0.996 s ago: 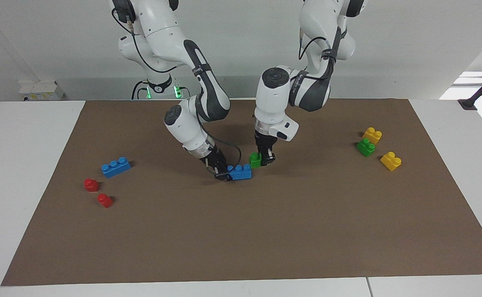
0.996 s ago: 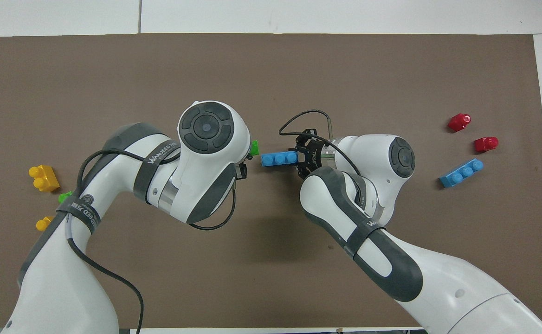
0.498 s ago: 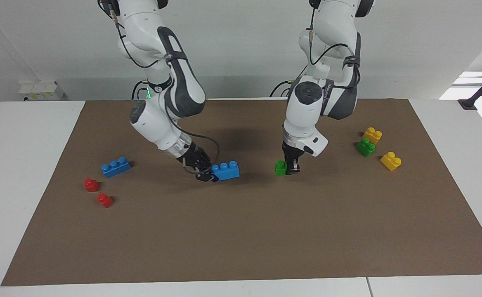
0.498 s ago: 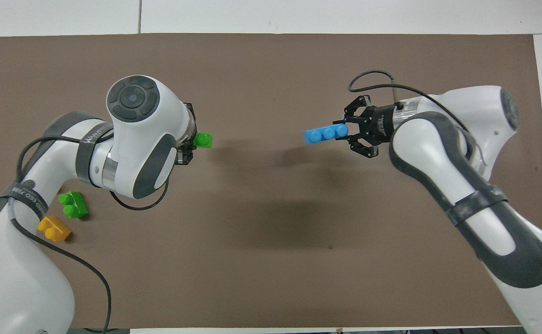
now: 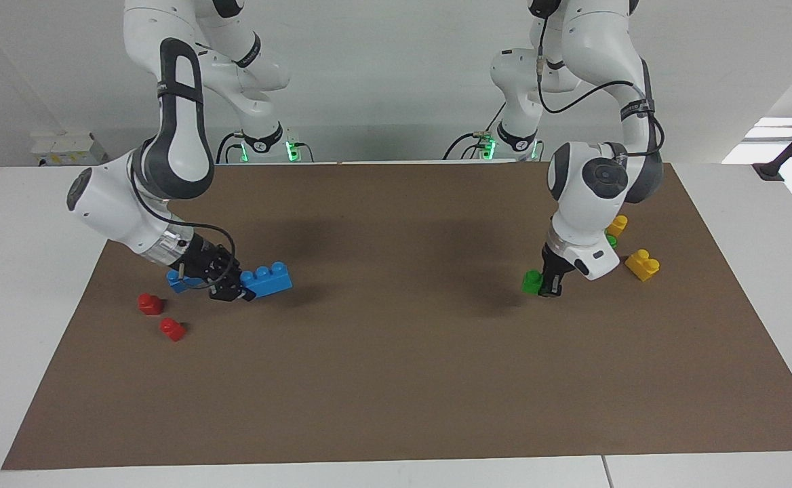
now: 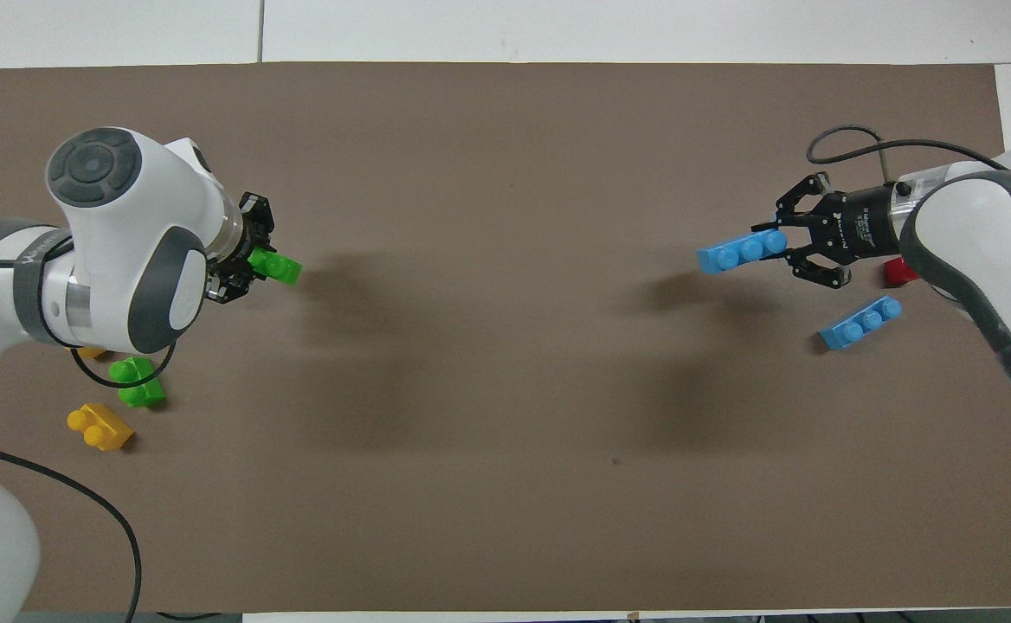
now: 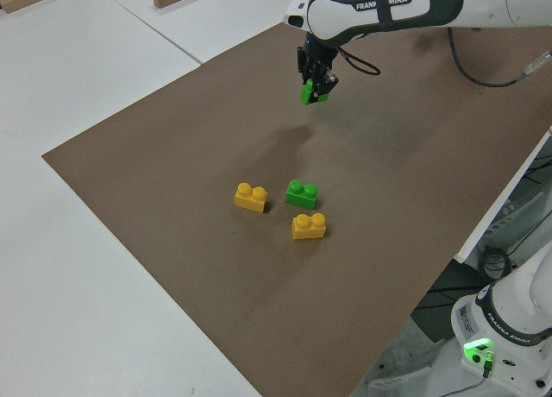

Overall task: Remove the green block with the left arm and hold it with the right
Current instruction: 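Carry the green brick to the green bricks while the right gripper carries blue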

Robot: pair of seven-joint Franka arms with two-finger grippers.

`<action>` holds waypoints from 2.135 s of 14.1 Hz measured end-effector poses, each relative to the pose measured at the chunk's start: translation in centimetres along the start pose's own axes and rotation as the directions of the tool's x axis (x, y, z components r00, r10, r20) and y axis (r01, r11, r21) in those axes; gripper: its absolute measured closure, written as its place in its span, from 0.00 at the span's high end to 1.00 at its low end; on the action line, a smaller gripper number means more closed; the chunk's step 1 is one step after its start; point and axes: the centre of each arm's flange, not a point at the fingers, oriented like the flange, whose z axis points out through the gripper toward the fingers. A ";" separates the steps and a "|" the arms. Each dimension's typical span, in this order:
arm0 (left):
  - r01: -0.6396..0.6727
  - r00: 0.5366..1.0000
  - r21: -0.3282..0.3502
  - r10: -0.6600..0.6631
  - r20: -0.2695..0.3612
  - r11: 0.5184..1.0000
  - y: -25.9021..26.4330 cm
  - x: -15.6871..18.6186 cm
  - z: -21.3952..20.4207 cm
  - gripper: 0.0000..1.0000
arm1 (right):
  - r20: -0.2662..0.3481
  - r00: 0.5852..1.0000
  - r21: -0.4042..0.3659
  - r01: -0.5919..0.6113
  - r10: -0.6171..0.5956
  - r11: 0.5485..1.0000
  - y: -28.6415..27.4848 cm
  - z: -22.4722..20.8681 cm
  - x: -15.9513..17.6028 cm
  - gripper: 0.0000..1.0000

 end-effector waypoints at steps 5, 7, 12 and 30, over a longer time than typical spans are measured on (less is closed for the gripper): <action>-0.210 0.978 0.023 0.209 0.016 0.977 -3.7 6.4 1.4 0.34 | -0.048 0.998 -0.035 -0.036 0.034 0.999 2.7 -0.8 5.8 0.35; -0.267 0.964 0.026 0.266 0.021 0.963 -4.7 7.9 1.7 0.34 | -0.043 0.999 -0.042 -0.030 0.028 0.999 3.2 -0.4 7.3 0.35; -0.412 0.911 0.021 0.412 0.027 0.911 -7.1 11.7 2.3 0.34 | -0.025 1.000 -0.069 -0.002 0.000 0.998 3.9 1.6 9.6 0.35; -0.406 0.914 -0.046 0.403 -0.051 0.913 -7.9 14.4 6.5 0.34 | -0.045 0.999 -0.048 -0.006 0.003 0.999 6.5 1.3 13.9 0.35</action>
